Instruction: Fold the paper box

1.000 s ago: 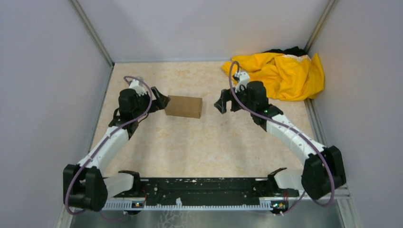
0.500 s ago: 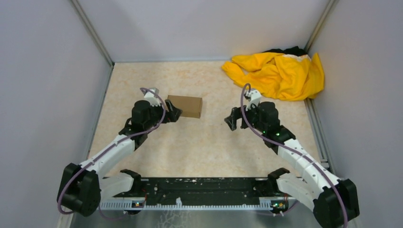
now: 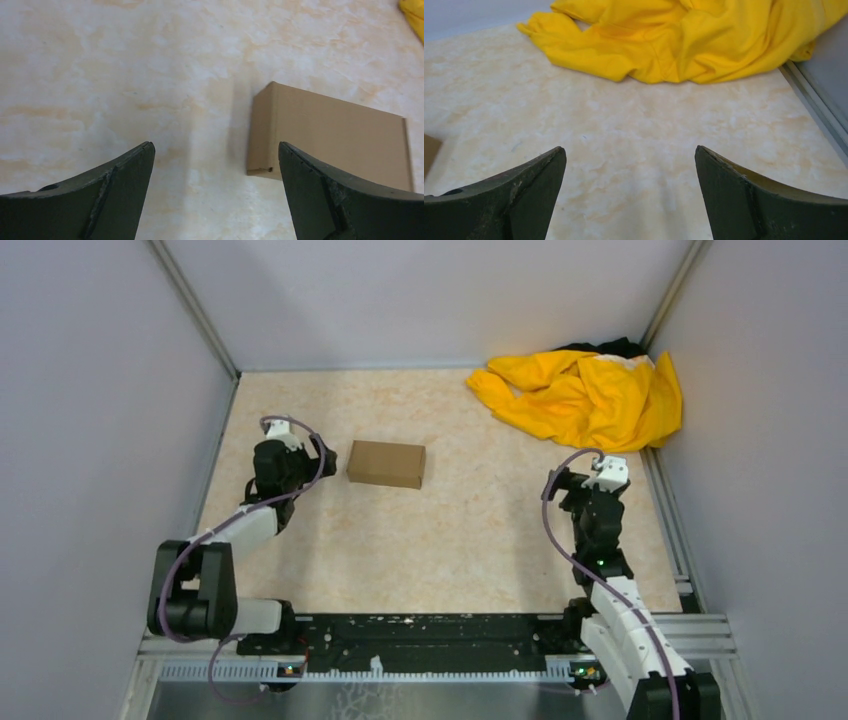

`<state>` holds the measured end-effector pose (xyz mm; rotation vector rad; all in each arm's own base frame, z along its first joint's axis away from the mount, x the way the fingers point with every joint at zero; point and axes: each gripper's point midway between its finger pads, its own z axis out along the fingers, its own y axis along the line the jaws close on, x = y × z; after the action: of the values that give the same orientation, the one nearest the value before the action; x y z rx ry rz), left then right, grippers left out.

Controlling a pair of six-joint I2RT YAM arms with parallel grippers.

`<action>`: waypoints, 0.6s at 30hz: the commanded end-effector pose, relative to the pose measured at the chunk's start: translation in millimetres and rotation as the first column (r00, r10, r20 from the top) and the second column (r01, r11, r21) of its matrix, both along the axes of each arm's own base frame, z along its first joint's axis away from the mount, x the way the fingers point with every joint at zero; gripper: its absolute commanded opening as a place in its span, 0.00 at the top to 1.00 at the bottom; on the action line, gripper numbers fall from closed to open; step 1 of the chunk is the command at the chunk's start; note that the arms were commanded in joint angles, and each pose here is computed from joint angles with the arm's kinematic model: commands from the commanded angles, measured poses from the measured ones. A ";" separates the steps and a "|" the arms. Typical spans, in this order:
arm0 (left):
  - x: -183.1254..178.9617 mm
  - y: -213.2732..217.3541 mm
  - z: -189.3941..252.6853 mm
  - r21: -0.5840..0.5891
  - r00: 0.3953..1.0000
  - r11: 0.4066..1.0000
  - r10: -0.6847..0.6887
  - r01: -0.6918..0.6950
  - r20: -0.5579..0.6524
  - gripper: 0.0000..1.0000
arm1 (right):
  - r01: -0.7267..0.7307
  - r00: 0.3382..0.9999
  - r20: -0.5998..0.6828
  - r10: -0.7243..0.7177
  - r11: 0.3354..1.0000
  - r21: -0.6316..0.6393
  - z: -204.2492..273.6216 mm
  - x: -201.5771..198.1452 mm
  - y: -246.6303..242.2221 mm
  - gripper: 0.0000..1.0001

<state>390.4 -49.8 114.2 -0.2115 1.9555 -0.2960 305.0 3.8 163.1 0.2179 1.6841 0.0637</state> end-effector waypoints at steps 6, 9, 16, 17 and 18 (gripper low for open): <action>21.4 41.0 -37.5 0.249 0.997 0.967 0.030 -0.046 0.069 0.01 | 0.172 0.973 0.174 -0.151 0.979 -0.110 -1.8 7.6 -34.4 0.01; 30.8 32.5 -49.1 0.255 0.998 0.966 -0.051 0.044 0.023 0.01 | 0.185 0.975 0.153 -0.163 0.973 -0.141 -10.9 14.9 -37.6 0.01; 27.0 37.5 -39.3 0.295 0.991 0.955 -0.054 0.014 0.126 0.01 | 0.153 0.980 0.154 -0.129 0.977 -0.151 -28.2 24.0 -31.6 0.01; 26.3 37.7 -38.7 0.293 0.990 0.956 -0.051 0.012 0.128 0.01 | 0.144 0.981 0.151 -0.123 0.980 -0.140 -30.4 25.6 -29.7 0.01; 25.1 37.5 -37.6 0.294 0.990 0.956 -0.050 0.008 0.135 0.01 | 0.129 0.981 0.160 -0.106 0.981 -0.143 -32.3 25.7 -27.0 0.01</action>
<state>409.2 -13.3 53.0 0.0037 1.9420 -0.0438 319.6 -28.4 95.5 0.2040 1.6770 -0.1854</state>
